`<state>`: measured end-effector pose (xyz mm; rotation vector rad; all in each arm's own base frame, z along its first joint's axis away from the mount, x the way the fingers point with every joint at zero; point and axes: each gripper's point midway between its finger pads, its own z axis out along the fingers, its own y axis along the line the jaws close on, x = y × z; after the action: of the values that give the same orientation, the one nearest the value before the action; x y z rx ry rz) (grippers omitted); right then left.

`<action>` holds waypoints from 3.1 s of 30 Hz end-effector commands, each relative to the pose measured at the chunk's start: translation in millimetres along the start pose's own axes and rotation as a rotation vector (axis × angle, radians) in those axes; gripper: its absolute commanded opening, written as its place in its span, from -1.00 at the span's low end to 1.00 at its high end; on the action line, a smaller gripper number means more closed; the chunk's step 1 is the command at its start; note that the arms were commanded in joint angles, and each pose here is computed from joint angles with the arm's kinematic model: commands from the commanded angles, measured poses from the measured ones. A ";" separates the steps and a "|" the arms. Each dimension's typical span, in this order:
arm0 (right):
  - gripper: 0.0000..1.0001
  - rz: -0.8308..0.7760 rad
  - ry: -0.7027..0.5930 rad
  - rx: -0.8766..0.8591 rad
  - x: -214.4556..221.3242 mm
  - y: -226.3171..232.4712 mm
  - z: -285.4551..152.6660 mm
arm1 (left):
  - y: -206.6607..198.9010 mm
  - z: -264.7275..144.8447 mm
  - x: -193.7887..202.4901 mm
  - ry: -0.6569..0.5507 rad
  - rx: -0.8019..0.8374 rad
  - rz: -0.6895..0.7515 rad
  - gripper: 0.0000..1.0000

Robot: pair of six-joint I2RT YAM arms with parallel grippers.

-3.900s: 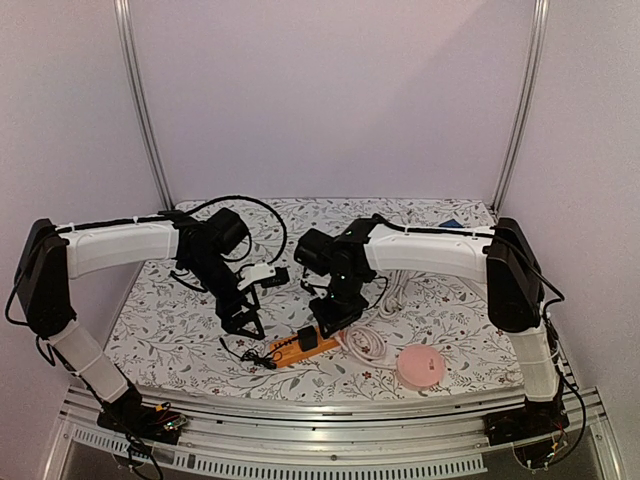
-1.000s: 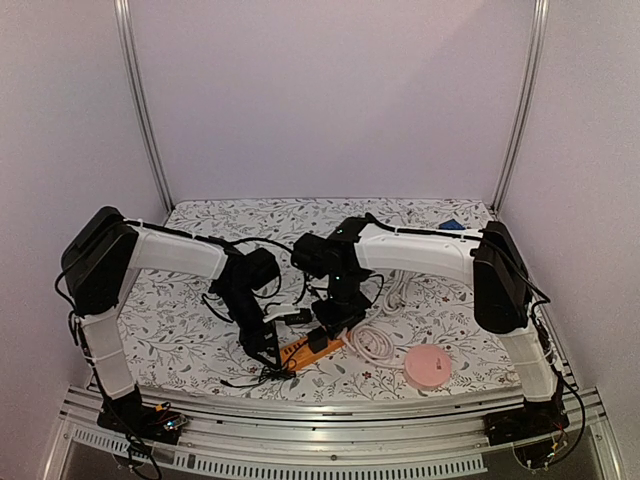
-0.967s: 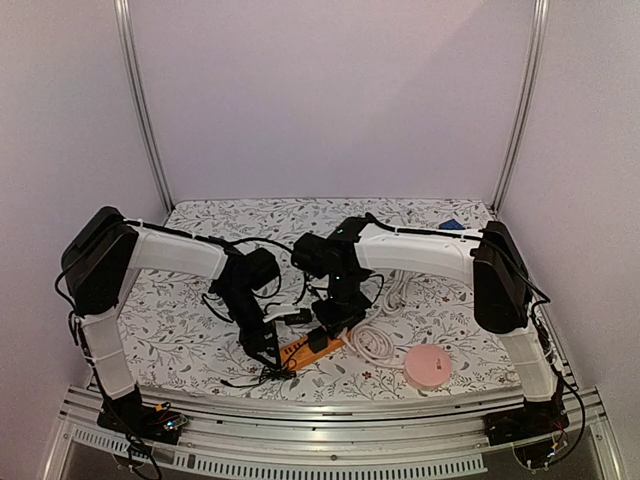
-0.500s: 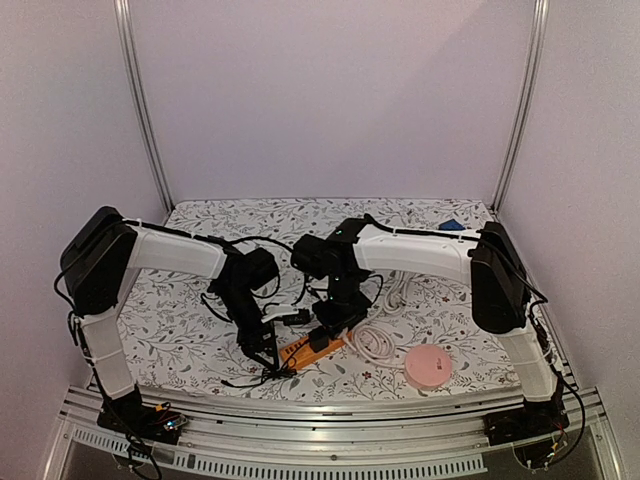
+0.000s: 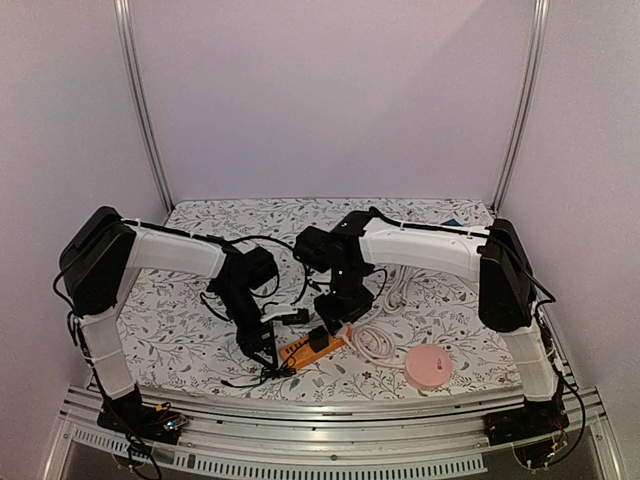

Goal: Insert the plug

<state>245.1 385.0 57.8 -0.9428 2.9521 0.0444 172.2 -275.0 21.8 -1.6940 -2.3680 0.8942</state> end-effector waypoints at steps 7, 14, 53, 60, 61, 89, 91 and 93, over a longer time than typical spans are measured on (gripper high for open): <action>-0.04 -0.001 -0.114 -0.068 -5.2 -1.5 -54.9 | 6.6 -10.9 5.1 0.016 -0.050 0.001 0.27; -0.53 -0.016 -0.088 -0.056 -6.9 -2.6 -31.9 | 11.2 -18.3 4.0 0.012 -0.076 0.002 0.27; -0.67 -0.018 -0.191 -0.060 -14.1 -2.9 -38.0 | 34.1 -100.1 -3.3 -0.108 -0.226 -0.006 0.37; -0.65 -0.020 -0.176 -0.120 -5.9 5.2 -36.8 | 30.0 -120.3 4.2 -0.128 -0.265 0.005 0.43; -0.65 -0.016 -0.162 -0.133 -3.3 7.3 -29.4 | 30.6 -122.9 5.4 -0.129 -0.273 0.003 0.43; 0.97 0.662 -0.742 0.092 90.9 -286.0 -153.8 | 54.0 -269.2 136.8 -0.624 -0.786 -0.539 0.94; 0.98 0.727 -0.854 0.115 115.8 -302.7 -168.1 | 54.4 -270.7 149.4 -0.647 -0.868 -0.577 0.99; 0.97 0.714 -0.919 0.155 130.9 -307.3 -171.1 | 55.5 -276.7 157.0 -0.697 -0.950 -0.615 0.99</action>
<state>315.5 62.6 199.9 0.1766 2.3774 0.1577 263.4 -33.0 179.3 -0.8344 -3.6794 0.4078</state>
